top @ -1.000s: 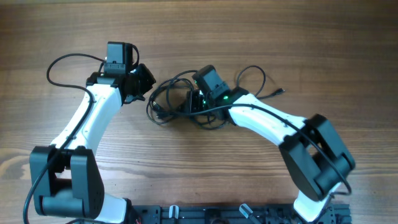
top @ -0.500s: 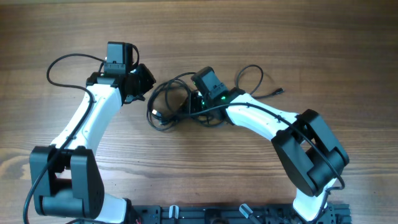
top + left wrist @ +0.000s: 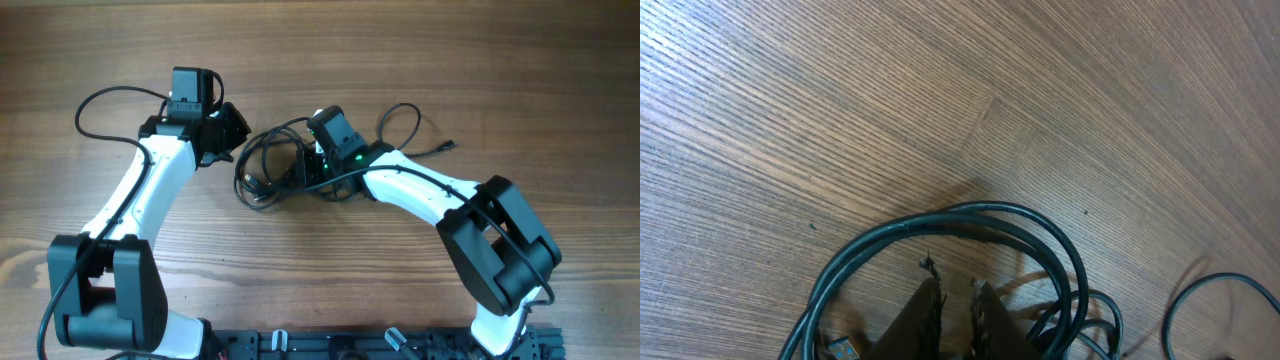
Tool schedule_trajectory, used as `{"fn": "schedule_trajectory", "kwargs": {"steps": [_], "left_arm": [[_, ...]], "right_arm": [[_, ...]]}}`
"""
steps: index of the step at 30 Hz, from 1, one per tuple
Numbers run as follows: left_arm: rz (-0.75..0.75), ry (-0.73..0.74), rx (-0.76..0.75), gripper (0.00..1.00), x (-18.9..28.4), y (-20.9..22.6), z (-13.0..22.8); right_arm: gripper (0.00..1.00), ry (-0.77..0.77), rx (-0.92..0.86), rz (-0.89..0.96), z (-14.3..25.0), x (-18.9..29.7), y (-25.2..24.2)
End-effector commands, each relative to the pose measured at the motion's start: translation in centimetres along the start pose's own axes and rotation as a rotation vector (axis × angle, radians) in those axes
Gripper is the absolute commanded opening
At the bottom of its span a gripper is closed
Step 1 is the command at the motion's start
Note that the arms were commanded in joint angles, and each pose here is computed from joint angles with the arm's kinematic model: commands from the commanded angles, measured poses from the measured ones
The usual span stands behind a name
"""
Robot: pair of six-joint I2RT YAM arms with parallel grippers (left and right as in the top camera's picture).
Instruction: Untangle cables
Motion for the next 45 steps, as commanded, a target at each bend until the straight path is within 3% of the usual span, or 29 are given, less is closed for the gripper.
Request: {"fn": "schedule_trajectory", "kwargs": {"steps": [1, 4, 12, 15, 19, 25, 34, 45], "left_arm": [[-0.001, 0.005, 0.010, 0.14, -0.3, 0.1, -0.2], [-0.001, 0.006, 0.010, 0.14, -0.3, 0.1, -0.2], [-0.001, 0.005, 0.010, 0.15, -0.3, 0.1, -0.2], [-0.001, 0.005, 0.010, 0.14, -0.3, 0.1, -0.2], [-0.001, 0.005, 0.010, 0.14, -0.3, 0.1, -0.2], [-0.001, 0.006, 0.010, 0.14, -0.3, 0.1, -0.2], [-0.001, 0.005, 0.010, 0.14, -0.3, 0.1, -0.2], [-0.006, 0.002, 0.010, 0.14, -0.3, 0.2, -0.2]], "right_arm": [[0.54, 0.016, -0.108, 0.028, 0.6, -0.5, -0.4], [0.46, 0.030, -0.118, 0.034, 1.1, -0.6, -0.3], [0.36, 0.042, -0.083, 0.018, 2.2, -0.8, 1.1], [0.25, 0.044, -0.103, 0.018, 2.3, -0.8, 1.1], [0.04, 0.049, -0.103, 0.023, 2.4, -0.8, 1.1], [0.04, 0.021, -0.086, 0.034, 1.8, -0.4, 1.1], [0.05, -0.012, -0.052, -0.127, -0.9, 5.2, 5.7], [0.04, 0.017, -0.006, -0.109, 1.0, 2.9, 6.6]]}}
Point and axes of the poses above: each gripper's point midway between its finger pads, its own x axis back along the fingers, its own y axis along the line the jaws close on, z = x × y, the point moved 6 cm from there along x, back along the fingers, and after that the axes turned 8 degrees about -x, right-handed, at the moved point
